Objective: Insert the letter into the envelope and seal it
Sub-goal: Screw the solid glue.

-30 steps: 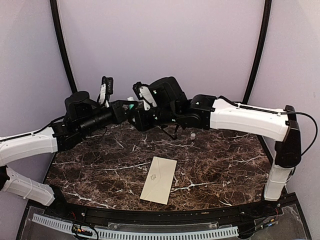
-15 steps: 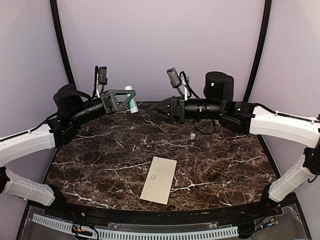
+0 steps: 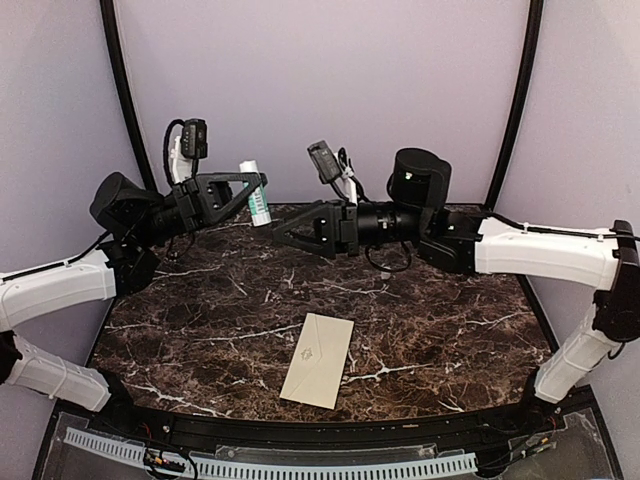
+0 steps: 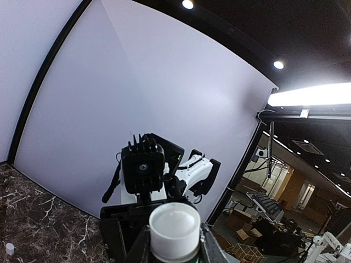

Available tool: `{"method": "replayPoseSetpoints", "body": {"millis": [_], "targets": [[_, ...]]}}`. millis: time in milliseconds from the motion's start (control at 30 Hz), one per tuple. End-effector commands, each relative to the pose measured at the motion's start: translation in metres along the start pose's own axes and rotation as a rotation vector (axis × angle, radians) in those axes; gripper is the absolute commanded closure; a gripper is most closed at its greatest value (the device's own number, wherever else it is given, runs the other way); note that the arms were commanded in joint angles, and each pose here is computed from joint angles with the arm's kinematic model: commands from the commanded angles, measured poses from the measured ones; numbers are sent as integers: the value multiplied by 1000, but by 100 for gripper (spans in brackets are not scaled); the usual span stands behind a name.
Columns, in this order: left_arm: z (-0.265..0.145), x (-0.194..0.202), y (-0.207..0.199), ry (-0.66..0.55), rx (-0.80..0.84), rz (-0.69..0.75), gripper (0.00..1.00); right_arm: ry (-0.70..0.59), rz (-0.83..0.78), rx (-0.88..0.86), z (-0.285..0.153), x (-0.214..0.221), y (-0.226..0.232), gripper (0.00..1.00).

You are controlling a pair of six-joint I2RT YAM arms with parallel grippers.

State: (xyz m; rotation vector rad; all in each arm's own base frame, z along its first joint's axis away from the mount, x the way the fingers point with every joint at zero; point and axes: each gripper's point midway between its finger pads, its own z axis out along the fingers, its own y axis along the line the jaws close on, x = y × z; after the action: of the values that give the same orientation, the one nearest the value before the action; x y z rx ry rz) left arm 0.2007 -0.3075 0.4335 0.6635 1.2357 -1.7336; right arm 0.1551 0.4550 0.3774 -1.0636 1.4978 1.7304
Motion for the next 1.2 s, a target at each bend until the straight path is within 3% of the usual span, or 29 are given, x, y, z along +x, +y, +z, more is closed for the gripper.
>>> {"method": "replayPoseSetpoints", "body": {"millis": [0, 367, 867, 1167], "targets": [[-4, -3, -18, 5, 58, 37, 100, -37, -70, -80, 10, -19, 23, 44], [-8, -3, -22, -4, 46, 41, 100, -26, -65, -130, 27, -17, 30, 63], [-9, -4, -25, -4, 47, 36, 100, -28, -76, -146, 34, -20, 31, 62], [-10, -4, -22, -9, 36, 36, 100, -39, -79, -129, 33, -22, 29, 85]]}}
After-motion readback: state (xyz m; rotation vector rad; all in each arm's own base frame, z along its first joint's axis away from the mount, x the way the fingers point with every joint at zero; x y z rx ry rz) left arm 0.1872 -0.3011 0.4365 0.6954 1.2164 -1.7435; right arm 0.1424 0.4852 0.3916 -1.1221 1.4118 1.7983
